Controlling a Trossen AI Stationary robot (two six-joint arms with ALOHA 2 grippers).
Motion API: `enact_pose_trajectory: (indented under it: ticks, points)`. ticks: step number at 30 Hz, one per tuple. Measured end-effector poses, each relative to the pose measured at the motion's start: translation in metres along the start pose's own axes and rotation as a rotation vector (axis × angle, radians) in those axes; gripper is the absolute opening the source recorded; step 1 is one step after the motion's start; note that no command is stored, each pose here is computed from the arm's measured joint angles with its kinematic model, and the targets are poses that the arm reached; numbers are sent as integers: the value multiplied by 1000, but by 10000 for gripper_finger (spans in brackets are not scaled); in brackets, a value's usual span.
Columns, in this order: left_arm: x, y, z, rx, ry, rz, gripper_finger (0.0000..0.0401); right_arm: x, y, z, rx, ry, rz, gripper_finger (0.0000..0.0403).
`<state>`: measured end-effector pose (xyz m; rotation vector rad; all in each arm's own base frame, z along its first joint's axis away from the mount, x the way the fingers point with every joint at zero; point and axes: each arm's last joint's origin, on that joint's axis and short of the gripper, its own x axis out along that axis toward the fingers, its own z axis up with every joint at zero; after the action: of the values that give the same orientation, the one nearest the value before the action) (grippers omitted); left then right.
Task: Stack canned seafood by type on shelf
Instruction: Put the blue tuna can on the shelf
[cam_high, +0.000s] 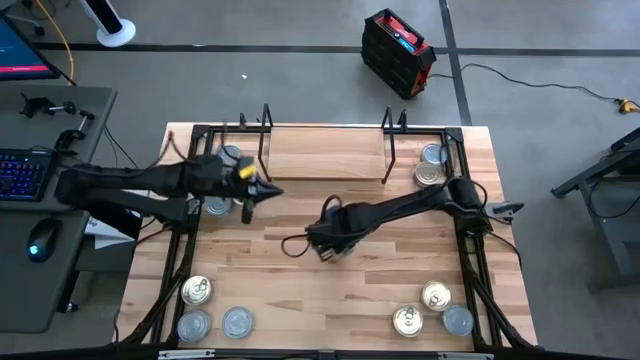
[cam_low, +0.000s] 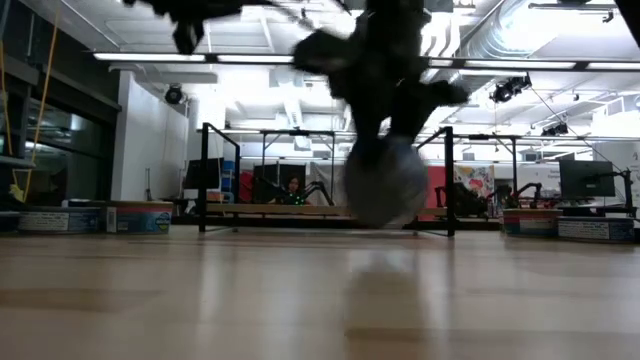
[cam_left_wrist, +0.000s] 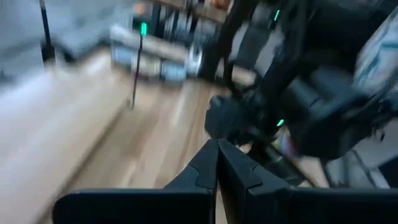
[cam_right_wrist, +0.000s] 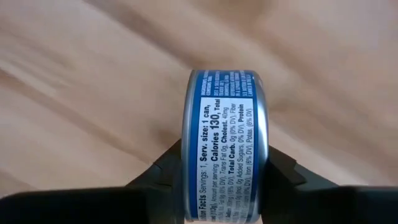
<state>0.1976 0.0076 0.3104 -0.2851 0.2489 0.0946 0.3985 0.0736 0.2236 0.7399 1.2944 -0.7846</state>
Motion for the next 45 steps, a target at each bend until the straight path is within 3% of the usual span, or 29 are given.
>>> enact_pose_trajectory:
  ticks: [4,7,12,14,19,22,26,28,38,45]
  points:
    - [-11,-1,26,17,-88,5,0,-24,-37,10,-7,-57,-121,114]
    - [-15,-2,35,7,-109,12,1,-30,-71,16,54,-84,-108,114]
    - [-16,-2,33,-42,-68,20,1,-28,-122,3,283,-267,133,114]
    - [-16,-1,30,-71,-40,28,1,-23,-135,-8,408,-381,284,114]
    - [-16,-1,29,-103,-30,32,1,4,-149,-25,754,-718,612,114]
    - [-16,0,31,-107,-55,52,1,18,-149,-20,932,-906,685,114]
    - [-16,0,34,-125,-79,49,1,38,-146,-11,1136,-1077,632,114]
    - [-16,0,34,-151,-87,46,1,42,-141,-1,1203,-1095,645,114]
    - [-16,0,35,-214,-94,40,1,83,-132,32,1357,-1104,570,113]
    - [-16,-1,35,-240,-93,36,1,87,-135,37,1380,-1091,555,113]
